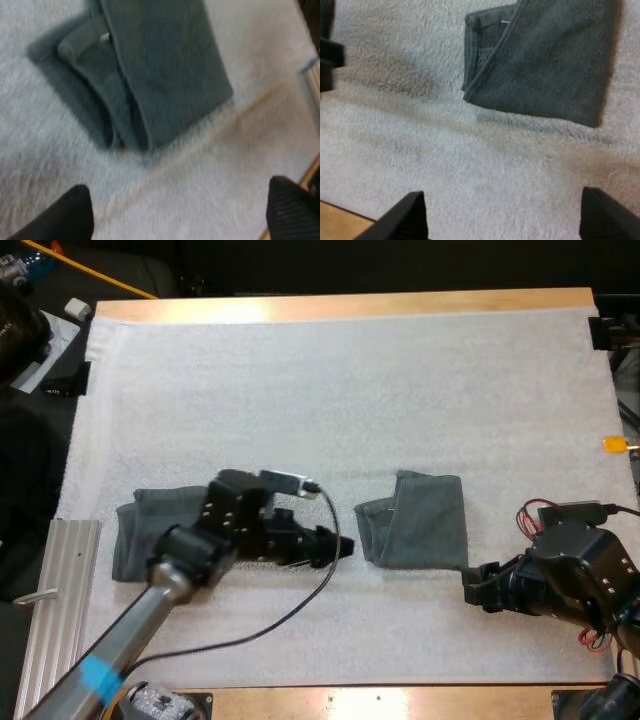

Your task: Pick towel from pile, fold and stack

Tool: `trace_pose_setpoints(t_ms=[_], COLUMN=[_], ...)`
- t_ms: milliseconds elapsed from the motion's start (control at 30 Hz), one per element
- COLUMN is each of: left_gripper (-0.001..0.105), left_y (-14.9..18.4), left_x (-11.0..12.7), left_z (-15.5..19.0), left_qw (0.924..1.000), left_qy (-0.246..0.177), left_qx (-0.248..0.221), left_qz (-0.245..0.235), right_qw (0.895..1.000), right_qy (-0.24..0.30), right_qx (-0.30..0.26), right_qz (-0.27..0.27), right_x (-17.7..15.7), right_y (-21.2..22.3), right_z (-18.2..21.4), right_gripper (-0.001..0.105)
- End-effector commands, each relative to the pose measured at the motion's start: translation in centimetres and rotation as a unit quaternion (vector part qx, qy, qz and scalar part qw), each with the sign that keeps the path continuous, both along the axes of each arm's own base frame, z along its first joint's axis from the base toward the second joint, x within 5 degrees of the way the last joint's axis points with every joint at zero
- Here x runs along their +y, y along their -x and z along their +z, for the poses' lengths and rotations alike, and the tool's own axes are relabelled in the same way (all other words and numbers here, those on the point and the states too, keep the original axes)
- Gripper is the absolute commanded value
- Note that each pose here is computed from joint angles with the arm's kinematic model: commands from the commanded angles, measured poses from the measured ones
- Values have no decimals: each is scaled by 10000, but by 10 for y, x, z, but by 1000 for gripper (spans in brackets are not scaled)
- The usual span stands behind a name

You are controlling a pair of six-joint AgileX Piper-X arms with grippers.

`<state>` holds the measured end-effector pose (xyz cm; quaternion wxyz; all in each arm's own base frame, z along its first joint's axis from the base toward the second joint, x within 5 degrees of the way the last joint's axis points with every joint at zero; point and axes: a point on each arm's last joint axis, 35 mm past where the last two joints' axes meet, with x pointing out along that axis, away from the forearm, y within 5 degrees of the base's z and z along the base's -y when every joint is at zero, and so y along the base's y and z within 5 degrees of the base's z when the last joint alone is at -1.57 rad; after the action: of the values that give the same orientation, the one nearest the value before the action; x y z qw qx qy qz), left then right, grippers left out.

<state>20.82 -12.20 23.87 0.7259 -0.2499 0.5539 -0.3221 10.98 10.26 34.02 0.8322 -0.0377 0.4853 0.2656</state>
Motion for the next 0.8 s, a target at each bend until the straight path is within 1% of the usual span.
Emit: trace_pose_setpoints(t_ms=[0, 100, 200, 233, 400, 567, 767], left_gripper=[69, 69, 69, 69, 69, 69, 69], left_y=[-13, -22, -20, -26, -45, -61, -71], left_x=[-21, -33, -28, -32, -43, -52, -58], left_z=[-14, -31, -29, -37, -57, -74, -93], left_qw=[9999, 9995, 9997, 9994, 9980, 9955, 9909], left_qy=[47, 59, 37, 14, -62, -154, -231], left_qx=[66, 252, 224, 317, 593, 904, 1284], left_qz=[125, 169, 107, 136, 217, 258, 332], right_qw=[10000, 9999, 10000, 10000, 10000, 9999, 9999], right_qy=[-21, -29, 9, 29, 48, 64, 72], right_qx=[11, 27, -23, -12, 8, 37, 45], right_qz=[72, 99, 60, 59, 74, 74, 79], right_x=[0, 0, 0, -1, -1, -1, -1], right_y=[1, 1, 1, 1, 1, 2, 2], right_z=[1, 1, 2, 1, 1, 0, 0], right_gripper=[61, 62, 62, 62, 62, 62, 62])
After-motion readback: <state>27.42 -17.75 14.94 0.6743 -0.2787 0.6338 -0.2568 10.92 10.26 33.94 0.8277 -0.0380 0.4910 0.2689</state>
